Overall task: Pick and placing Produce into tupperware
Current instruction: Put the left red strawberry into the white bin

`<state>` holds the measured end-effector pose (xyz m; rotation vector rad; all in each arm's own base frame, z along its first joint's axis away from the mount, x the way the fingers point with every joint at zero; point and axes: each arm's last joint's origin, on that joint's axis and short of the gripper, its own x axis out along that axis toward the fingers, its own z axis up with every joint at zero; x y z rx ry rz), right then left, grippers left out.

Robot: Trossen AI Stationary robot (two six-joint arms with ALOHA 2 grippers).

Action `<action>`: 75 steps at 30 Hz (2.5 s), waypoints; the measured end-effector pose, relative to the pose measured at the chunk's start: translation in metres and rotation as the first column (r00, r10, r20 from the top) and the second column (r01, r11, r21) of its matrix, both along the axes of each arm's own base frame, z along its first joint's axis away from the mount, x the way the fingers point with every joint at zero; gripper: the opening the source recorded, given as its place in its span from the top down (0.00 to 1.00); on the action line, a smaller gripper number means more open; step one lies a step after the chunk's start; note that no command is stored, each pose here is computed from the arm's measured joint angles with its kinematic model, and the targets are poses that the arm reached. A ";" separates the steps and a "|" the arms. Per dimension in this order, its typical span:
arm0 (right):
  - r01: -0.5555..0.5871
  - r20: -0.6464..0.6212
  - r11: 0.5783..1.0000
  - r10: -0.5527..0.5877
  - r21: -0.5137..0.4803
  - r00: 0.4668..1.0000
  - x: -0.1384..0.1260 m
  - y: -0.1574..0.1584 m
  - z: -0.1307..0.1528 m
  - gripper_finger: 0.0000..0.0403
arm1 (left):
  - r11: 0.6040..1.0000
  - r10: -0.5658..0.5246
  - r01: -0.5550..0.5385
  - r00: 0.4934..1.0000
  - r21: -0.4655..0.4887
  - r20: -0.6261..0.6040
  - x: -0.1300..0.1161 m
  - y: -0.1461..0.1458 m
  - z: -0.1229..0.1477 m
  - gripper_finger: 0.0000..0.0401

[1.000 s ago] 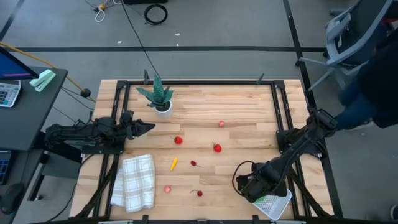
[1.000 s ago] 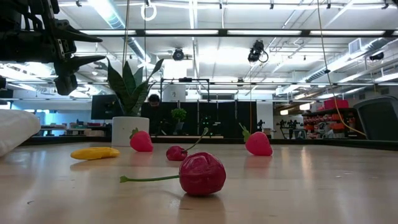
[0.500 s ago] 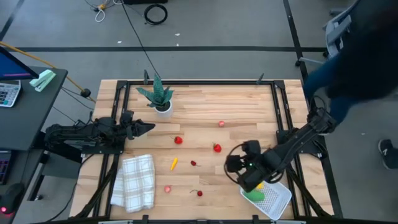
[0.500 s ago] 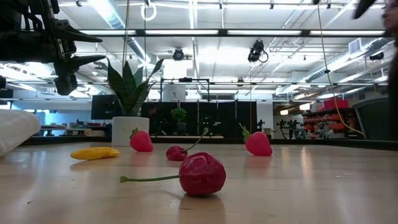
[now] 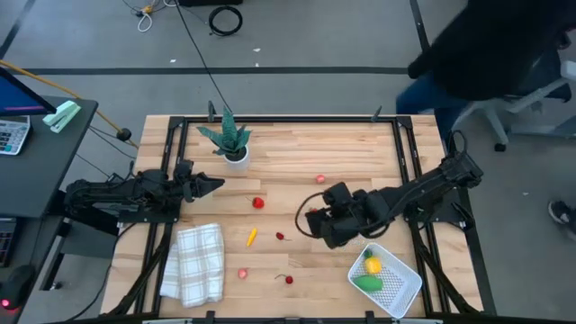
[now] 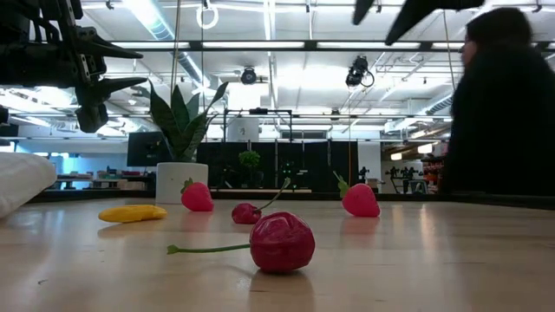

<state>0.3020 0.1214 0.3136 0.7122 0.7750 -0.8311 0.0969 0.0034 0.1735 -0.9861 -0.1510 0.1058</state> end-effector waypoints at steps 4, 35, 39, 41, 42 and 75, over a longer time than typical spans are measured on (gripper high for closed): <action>-0.017 0.073 1.000 0.015 0.020 0.997 0.010 -0.002 0.003 0.40 | 0.999 0.019 -0.019 1.000 0.026 0.002 0.000 0.000 0.001 0.63; 0.021 0.124 0.999 -0.025 0.032 0.992 0.013 0.001 0.003 0.43 | 0.999 -0.013 0.014 0.999 -0.040 0.029 0.000 0.000 0.002 0.63; 0.026 0.124 0.999 -0.030 0.032 0.992 0.014 0.000 0.003 0.44 | 0.986 -0.153 0.158 0.983 0.052 -0.097 0.003 -0.004 -0.007 0.61; 0.032 0.125 0.999 -0.035 0.032 0.992 0.014 -0.002 0.003 0.44 | 0.983 -0.152 0.167 0.975 0.081 -0.161 0.006 -0.004 -0.012 0.58; 0.033 0.125 0.999 -0.037 0.032 0.991 0.014 -0.002 0.003 0.44 | 0.981 -0.151 0.172 0.969 0.093 -0.195 0.008 -0.004 -0.015 0.56; 0.047 0.180 0.997 -0.057 0.058 0.982 0.019 -0.003 0.005 0.44 | 0.963 -0.203 0.005 0.678 -0.271 -0.707 0.095 0.007 -0.040 0.38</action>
